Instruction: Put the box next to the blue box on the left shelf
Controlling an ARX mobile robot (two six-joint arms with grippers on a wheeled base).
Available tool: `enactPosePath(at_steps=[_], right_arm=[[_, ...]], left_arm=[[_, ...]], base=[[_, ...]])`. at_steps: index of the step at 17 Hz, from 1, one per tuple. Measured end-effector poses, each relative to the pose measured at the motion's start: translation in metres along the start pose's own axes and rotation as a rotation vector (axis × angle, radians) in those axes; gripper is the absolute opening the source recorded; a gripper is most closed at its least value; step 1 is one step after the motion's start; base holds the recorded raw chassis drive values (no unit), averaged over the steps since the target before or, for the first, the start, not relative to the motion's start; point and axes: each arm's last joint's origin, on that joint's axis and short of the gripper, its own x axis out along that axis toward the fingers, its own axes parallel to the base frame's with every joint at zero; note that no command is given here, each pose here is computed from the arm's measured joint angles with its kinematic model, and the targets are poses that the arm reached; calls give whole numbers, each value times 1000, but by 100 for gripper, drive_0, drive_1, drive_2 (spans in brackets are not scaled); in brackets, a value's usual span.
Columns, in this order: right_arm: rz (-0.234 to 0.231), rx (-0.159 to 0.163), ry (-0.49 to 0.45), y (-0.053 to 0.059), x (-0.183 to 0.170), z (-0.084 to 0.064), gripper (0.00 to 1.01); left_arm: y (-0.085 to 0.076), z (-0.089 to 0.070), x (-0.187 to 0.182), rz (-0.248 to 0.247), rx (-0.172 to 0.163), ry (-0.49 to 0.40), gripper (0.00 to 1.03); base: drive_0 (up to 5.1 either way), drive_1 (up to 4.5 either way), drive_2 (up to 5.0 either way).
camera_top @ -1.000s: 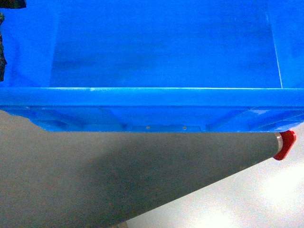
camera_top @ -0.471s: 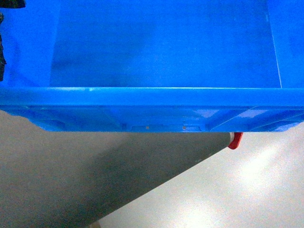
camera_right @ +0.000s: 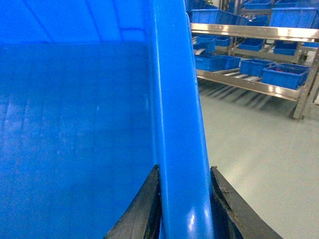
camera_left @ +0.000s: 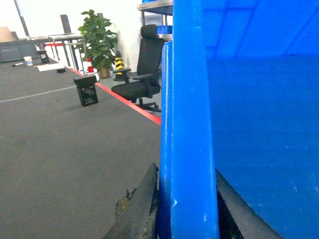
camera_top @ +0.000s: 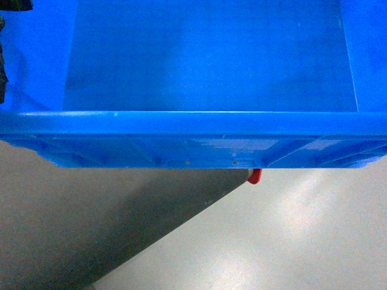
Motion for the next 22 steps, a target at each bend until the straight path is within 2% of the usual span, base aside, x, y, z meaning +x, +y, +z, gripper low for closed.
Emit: enactPosePath(at_steps=[22], right_arm=[[-1, 0, 0, 0, 0, 0, 21]], left_arm=[[0, 0, 0, 0, 0, 0, 19]], base=[[-140, -140, -140]])
